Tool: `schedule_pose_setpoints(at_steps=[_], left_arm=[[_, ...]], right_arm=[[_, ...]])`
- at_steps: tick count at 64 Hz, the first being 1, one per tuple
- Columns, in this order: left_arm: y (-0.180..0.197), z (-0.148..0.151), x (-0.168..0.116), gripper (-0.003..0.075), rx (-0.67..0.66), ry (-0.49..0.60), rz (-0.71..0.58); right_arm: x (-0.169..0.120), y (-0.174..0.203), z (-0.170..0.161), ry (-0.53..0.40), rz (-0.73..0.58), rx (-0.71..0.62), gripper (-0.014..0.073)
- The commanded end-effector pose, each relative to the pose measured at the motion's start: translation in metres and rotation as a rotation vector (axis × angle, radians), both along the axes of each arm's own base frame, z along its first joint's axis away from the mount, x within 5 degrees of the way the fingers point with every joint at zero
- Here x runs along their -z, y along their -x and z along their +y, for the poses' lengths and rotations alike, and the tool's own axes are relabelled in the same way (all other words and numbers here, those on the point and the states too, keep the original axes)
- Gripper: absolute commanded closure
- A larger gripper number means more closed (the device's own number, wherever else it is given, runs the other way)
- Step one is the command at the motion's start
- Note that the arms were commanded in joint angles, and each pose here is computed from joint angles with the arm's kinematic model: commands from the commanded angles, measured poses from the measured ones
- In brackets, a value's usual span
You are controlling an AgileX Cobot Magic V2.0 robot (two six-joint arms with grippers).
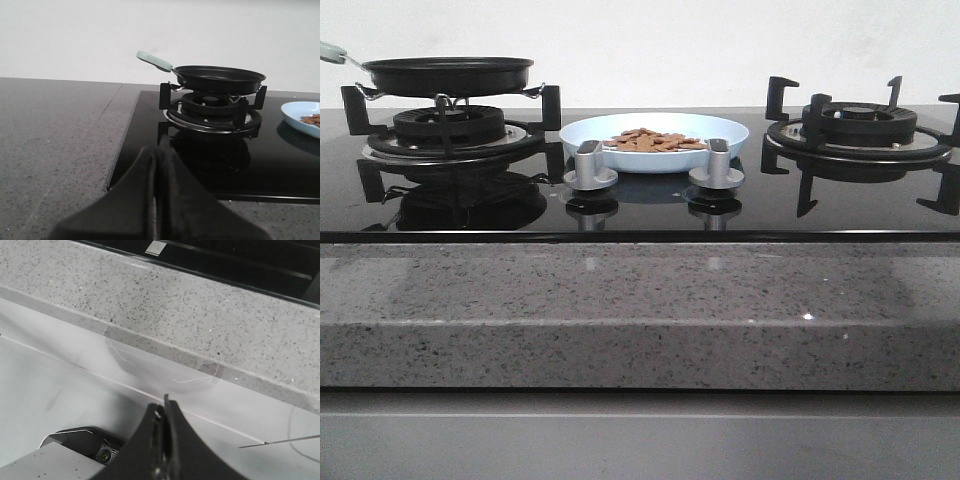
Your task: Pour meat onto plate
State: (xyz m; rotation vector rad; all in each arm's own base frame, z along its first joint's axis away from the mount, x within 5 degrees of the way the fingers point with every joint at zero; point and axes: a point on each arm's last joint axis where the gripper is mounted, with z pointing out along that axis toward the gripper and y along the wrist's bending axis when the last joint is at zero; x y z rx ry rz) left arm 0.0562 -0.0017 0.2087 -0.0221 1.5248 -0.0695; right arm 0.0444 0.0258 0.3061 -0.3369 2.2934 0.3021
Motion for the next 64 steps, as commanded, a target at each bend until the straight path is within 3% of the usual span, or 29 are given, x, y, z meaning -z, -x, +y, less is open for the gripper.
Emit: schedule_pose_setpoints(at_steps=[1, 33, 41, 52, 64], left_arm=[[0.002, 0.001, -0.007, 0.0741, -0.005, 0.01, -0.102], [0.002, 0.001, -0.007, 0.0741, -0.005, 0.01, -0.102], [0.002, 0.001, -0.007, 0.0741, -0.005, 0.01, -0.102], [0.002, 0.001, -0.007, 0.0741, -0.005, 0.01, -0.102], [0.002, 0.001, -0.007, 0.0741, -0.005, 0.01, -0.102]], right_arm=[[-0.009, -0.004, 0.001, -0.025, -0.057, 0.014, 0.0664], [-0.009, -0.003, -0.001, -0.006, -0.079, 0.012, 0.0664], [-0.007, -0.004, -0.008, 0.057, -0.238, 0.058, 0.0664], [0.012, -0.01, -0.012, -0.004, -0.576, 0.133, 0.0664], [0.047, -0.007, -0.018, -0.065, -0.766, 0.243, 0.0664]])
